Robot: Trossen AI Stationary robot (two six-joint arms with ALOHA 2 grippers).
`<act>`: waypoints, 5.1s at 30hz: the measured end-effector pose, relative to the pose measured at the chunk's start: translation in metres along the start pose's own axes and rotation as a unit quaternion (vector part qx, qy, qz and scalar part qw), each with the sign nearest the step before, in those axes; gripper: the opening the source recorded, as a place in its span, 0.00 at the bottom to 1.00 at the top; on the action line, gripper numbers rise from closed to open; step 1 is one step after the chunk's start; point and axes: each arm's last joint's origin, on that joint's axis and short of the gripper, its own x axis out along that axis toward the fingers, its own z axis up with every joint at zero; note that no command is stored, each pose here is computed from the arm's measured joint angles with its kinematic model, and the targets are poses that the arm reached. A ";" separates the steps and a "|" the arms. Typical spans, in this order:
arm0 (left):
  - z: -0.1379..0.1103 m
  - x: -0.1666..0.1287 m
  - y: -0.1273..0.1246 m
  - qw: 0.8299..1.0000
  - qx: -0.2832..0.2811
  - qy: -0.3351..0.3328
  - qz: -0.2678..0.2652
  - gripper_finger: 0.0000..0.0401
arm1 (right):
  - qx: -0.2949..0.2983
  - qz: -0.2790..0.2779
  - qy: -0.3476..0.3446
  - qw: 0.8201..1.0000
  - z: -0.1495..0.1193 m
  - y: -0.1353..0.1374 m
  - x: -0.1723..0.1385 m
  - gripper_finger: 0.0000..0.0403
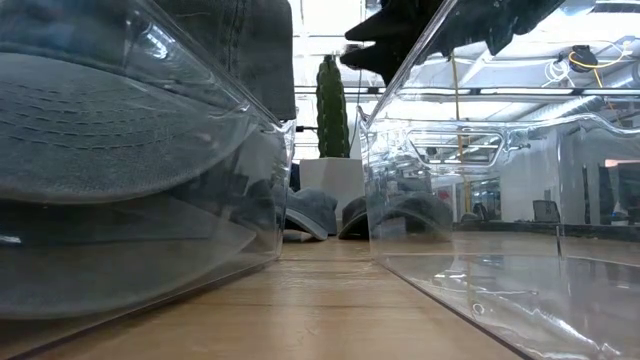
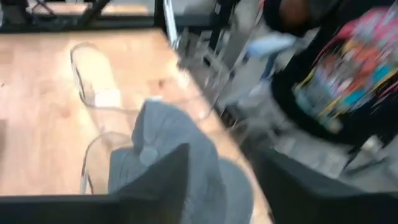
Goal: Pick & Place hat
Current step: Put the bottom gray cap into the left transparent bin, then put the gray cap into the left transparent bin
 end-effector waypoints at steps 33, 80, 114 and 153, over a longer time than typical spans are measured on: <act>-0.057 0.088 -0.039 0.968 -0.142 0.166 0.121 0.00 | 0.002 0.001 -0.017 1.000 0.008 0.004 -0.008 0.46; -0.026 0.055 -0.010 0.980 -0.117 0.118 0.105 0.00 | -0.009 -0.001 -0.006 1.000 0.005 0.003 -0.008 0.46; -0.072 -0.063 0.047 0.911 -0.057 -0.240 0.330 0.10 | -0.090 -0.169 0.130 0.973 -0.038 -0.016 -0.013 0.46; 0.001 0.068 0.161 0.936 -0.015 0.250 0.246 0.54 | -0.093 -0.169 0.150 0.970 -0.032 -0.030 -0.036 0.56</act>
